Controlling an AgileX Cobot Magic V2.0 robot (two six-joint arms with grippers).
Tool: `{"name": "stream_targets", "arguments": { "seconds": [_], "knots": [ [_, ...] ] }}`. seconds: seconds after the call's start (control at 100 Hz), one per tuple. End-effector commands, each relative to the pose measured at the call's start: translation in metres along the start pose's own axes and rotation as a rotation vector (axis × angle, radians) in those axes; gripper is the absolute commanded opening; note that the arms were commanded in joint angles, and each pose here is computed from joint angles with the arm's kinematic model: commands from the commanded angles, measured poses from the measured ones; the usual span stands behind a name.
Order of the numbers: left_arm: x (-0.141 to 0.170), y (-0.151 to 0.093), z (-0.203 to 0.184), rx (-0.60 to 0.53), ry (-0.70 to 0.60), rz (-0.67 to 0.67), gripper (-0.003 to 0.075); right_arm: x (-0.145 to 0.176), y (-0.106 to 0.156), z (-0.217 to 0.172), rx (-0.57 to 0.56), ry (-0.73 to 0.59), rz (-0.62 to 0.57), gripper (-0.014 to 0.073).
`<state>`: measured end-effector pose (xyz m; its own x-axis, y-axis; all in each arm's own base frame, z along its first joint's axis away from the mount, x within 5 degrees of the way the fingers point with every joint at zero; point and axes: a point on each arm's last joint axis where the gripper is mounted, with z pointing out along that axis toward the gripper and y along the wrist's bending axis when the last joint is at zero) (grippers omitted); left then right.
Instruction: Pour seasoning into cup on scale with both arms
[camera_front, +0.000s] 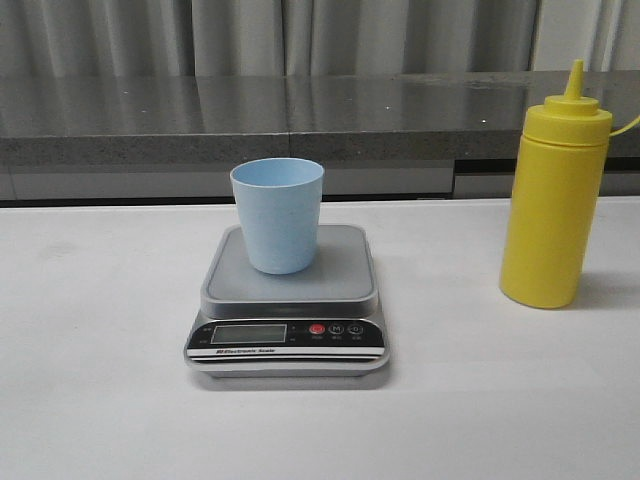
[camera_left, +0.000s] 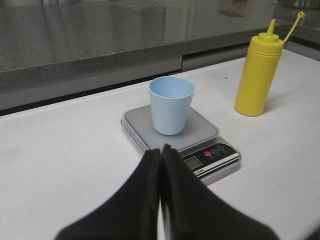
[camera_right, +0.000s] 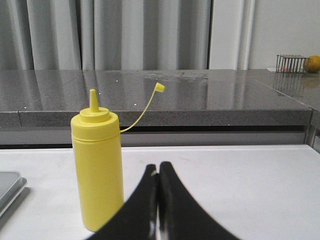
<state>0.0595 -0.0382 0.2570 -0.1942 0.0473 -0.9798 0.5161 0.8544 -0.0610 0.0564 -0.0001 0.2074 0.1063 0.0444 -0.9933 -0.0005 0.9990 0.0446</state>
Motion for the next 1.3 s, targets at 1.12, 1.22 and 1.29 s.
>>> {"name": "stream_targets", "arguments": {
  "seconds": [1.12,1.22,1.29],
  "knots": [
    [-0.015,0.001,-0.002,-0.012,-0.102,-0.017,-0.0020,-0.045,0.013,0.076,-0.070,0.387,-0.017,-0.0061],
    [-0.015,0.001,-0.002,-0.012,-0.102,-0.017,-0.0020,-0.038,0.018,0.086,-0.098,0.418,-0.020,-0.0061],
    [-0.015,0.001,-0.002,-0.012,-0.102,-0.017,-0.0020,-0.033,0.020,0.092,-0.113,0.436,-0.016,-0.0051]
  ]
}}
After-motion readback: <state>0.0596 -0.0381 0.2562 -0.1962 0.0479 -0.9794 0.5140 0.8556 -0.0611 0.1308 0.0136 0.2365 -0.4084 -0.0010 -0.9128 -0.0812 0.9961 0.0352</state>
